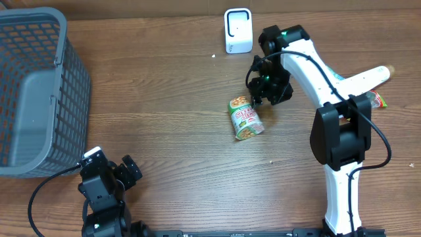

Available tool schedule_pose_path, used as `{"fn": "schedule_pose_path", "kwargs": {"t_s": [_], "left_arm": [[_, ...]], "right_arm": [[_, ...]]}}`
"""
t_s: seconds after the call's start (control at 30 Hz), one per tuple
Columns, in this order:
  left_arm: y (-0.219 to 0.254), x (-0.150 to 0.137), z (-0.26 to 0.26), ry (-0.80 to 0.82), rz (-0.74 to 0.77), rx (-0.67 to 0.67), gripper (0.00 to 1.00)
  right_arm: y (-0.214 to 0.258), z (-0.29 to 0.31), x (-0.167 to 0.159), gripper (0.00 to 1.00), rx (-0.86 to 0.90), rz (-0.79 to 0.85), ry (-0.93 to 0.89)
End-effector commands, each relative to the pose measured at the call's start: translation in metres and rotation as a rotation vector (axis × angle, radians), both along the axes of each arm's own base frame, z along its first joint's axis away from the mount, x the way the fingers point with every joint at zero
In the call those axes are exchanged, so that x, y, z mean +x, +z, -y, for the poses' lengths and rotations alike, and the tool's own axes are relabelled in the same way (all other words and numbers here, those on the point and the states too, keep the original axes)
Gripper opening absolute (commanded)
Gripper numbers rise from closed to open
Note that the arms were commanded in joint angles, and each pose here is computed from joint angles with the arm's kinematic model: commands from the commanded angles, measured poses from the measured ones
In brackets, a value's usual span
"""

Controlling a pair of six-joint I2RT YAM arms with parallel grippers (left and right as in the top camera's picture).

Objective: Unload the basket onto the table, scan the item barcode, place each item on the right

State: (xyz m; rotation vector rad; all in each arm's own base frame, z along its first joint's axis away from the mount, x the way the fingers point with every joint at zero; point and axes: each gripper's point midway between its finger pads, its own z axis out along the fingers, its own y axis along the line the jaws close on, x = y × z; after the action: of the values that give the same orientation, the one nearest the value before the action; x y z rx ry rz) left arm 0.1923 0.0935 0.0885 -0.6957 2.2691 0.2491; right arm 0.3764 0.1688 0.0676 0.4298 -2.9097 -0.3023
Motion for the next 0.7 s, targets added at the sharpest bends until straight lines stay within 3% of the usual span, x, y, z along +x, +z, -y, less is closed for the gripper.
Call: {"fn": "schedule_pose_path", "kwargs": {"t_s": [0.0,0.33,0.67], "left_arm": [[0.009,0.004,0.001,-0.004,0.029,0.000,1.00],[0.009,0.004,0.001,-0.004,0.029,0.000,1.00],[0.009,0.004,0.001,-0.004,0.029,0.000,1.00]], "right_arm": [[0.010,-0.022,-0.014,0.64,0.035,-0.008,0.039],[0.014,-0.069,-0.042,0.64,0.079,-0.033,0.145],[0.027,-0.109,-0.051,0.67,0.250,-0.054,0.157]]}}
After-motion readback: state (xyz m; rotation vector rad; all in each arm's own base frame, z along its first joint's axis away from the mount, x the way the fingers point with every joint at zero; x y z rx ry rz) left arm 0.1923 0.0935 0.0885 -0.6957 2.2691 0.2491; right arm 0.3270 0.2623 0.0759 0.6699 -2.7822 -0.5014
